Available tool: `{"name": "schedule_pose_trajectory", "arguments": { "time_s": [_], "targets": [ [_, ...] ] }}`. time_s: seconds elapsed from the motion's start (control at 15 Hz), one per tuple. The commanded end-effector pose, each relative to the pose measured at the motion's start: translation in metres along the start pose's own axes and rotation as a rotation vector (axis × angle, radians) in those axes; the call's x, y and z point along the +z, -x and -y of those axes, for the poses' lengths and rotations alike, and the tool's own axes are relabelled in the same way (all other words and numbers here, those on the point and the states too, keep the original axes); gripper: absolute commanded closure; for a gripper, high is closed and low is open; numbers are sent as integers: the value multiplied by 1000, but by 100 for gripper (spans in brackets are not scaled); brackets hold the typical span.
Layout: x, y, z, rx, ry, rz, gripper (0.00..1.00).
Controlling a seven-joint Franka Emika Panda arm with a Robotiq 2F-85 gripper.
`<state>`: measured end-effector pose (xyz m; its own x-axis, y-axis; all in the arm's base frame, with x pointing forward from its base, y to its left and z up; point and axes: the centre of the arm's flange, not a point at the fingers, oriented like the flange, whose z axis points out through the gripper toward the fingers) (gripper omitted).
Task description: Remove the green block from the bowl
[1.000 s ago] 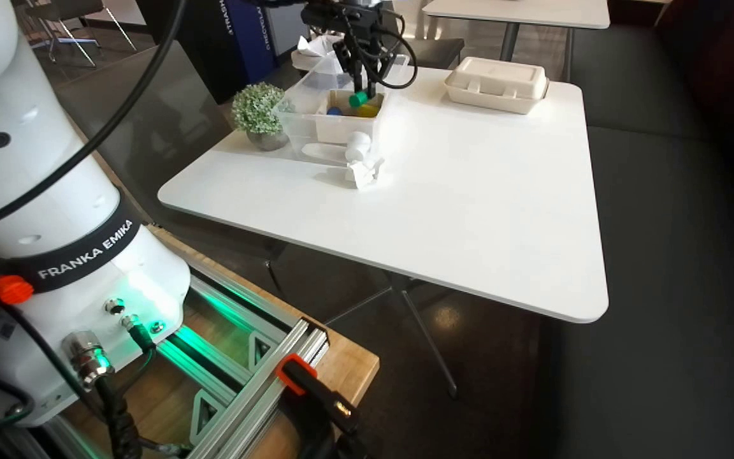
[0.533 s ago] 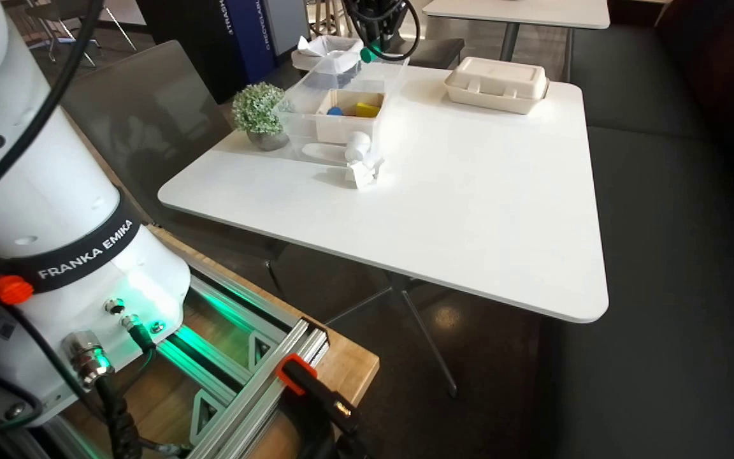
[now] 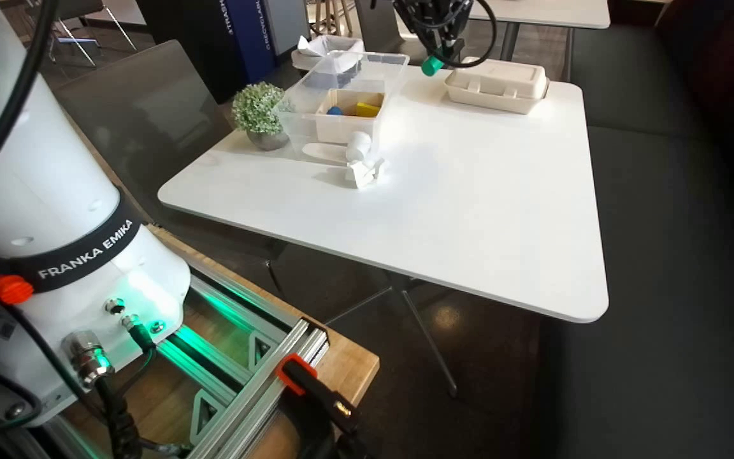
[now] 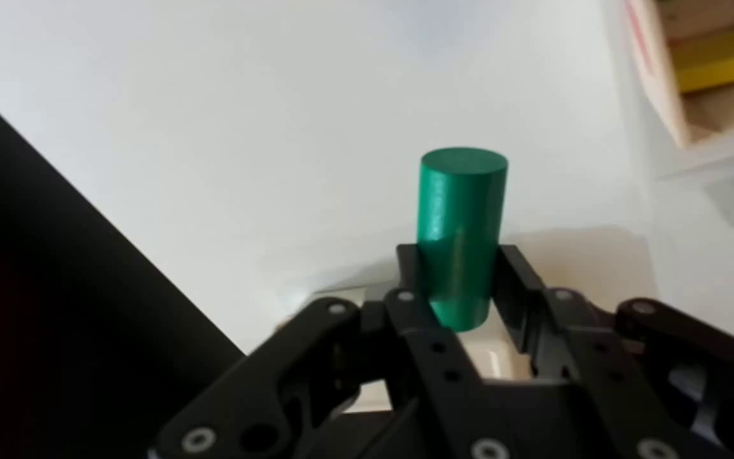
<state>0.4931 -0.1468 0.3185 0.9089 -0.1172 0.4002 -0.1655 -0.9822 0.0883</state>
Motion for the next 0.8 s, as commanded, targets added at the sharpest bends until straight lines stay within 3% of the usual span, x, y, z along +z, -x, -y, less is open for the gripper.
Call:
{"name": "schedule_pose_trajectory", "arguments": {
  "time_s": [0.0, 0.33, 0.4, 0.73],
  "targets": [
    [3, 1, -14, -4, 25, 16, 68],
    [5, -3, -20, -15, 41, 23, 68],
    [5, -3, -20, -16, 41, 24, 92],
    [22, -30, -78, -122, 47, 38, 92]
  ]
}}
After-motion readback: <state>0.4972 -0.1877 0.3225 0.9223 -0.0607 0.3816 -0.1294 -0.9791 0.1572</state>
